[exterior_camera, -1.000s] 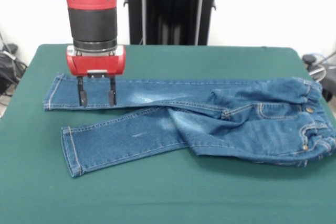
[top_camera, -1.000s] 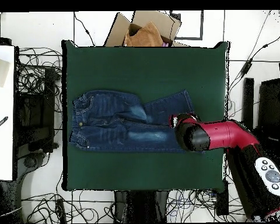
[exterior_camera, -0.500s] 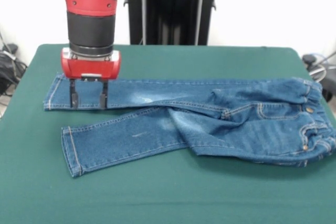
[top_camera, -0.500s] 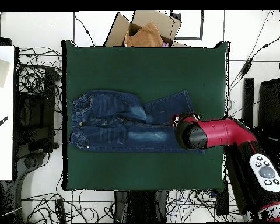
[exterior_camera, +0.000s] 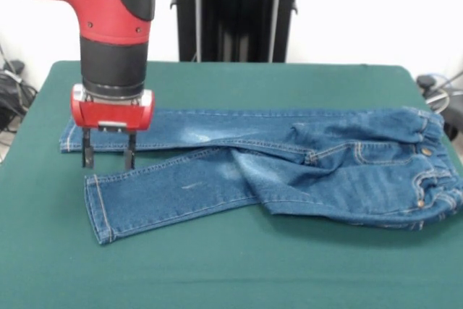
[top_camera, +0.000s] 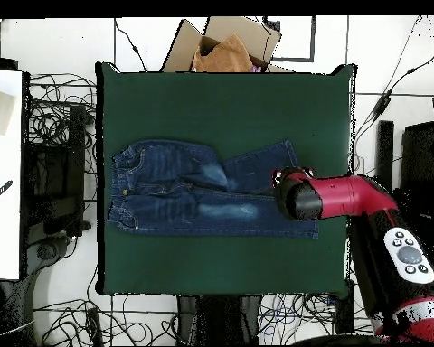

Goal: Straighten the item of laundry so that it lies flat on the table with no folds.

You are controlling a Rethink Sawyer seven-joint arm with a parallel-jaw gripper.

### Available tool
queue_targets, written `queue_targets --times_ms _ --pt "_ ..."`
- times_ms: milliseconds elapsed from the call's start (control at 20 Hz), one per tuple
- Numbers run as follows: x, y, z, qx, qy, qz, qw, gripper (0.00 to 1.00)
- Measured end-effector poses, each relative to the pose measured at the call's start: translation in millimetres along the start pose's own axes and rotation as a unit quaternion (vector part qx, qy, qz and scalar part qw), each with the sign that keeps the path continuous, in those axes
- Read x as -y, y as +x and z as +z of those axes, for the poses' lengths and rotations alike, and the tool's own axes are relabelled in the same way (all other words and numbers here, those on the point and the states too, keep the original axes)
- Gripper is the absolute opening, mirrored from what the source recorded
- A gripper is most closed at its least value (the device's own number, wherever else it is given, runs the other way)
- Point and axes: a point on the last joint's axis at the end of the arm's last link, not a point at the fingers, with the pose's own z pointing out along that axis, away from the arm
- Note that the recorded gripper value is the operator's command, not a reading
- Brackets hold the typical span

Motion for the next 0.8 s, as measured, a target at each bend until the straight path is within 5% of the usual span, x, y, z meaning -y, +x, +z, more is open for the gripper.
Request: queue_targets --times_ms 800 --pt "-25.2 -17.4 53.4 0.003 -0.019 0.011 0.9998 1.00"
